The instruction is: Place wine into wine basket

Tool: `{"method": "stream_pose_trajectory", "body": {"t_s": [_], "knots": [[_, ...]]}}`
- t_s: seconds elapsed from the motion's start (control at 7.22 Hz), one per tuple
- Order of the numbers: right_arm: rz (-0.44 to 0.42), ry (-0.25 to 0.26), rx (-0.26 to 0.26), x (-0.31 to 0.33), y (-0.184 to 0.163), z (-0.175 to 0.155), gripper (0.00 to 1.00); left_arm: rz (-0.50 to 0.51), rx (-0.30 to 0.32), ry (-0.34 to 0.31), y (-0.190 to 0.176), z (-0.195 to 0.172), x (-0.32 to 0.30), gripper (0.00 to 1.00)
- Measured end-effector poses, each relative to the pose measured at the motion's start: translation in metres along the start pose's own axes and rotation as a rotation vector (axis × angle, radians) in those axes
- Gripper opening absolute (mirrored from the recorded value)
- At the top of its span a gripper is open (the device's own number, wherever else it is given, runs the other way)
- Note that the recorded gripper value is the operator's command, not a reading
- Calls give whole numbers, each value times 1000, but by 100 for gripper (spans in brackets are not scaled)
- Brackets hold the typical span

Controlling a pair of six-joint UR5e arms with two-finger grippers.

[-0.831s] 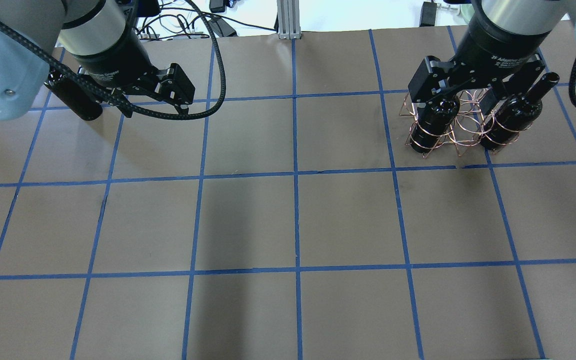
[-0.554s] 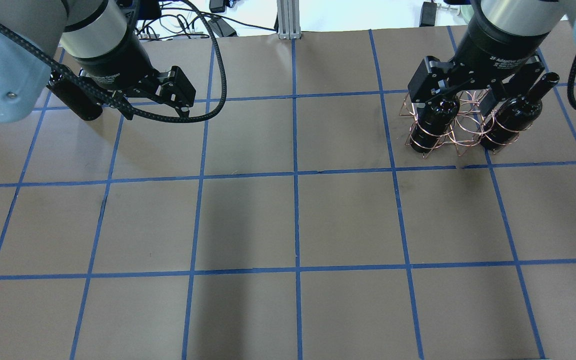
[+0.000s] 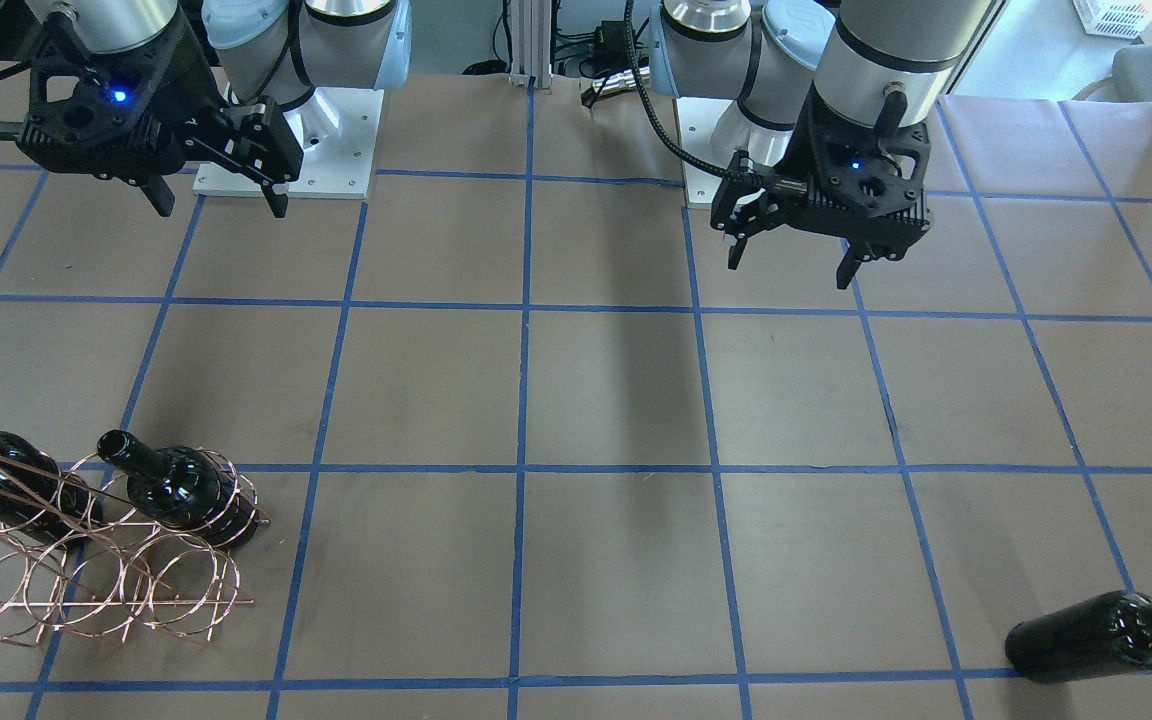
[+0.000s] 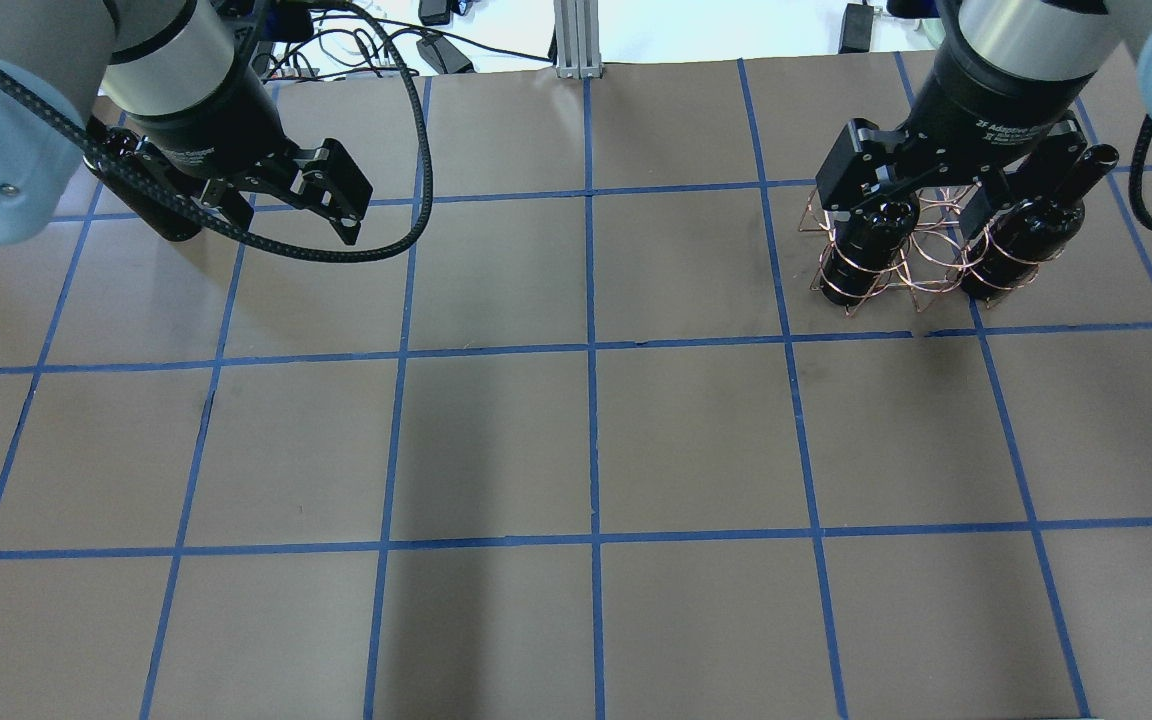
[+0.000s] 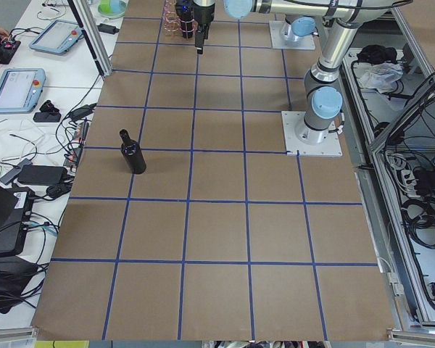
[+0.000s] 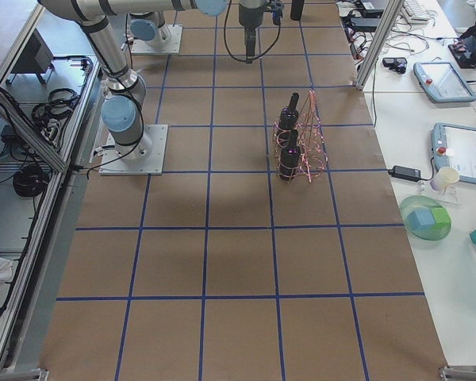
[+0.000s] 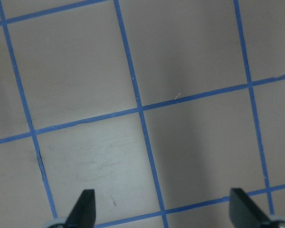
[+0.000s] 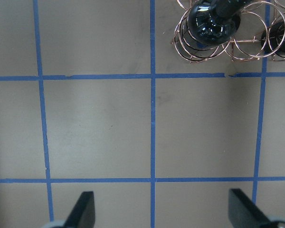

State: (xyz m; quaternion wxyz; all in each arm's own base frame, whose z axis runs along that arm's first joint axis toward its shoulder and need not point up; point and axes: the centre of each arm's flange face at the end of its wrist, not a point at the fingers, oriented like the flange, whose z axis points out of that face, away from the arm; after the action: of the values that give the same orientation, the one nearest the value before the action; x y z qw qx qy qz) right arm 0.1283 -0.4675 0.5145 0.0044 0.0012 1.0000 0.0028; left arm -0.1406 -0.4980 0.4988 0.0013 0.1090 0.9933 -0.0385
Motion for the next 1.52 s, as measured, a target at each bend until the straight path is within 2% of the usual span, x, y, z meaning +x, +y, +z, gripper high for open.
{"method": "stream_pose_trajectory", "body": {"t_s": [0.42,0.69,0.97,1.25,1.52], "knots": [[-2,1,-4,0,0,3,100,102,24,-26,0,6,-109,100],[-3,2,-4,0,1,2,100,37,21,-42,11,20,-205,100],[-5,4,-6,1,0,3,100,-56,80,-98,9,43,-285,100],[-7,6,-7,2,0,3,100,-82,171,-155,-11,73,-326,100],[-8,6,-7,2,0,3,100,-76,249,-131,-30,95,-339,100]]}}
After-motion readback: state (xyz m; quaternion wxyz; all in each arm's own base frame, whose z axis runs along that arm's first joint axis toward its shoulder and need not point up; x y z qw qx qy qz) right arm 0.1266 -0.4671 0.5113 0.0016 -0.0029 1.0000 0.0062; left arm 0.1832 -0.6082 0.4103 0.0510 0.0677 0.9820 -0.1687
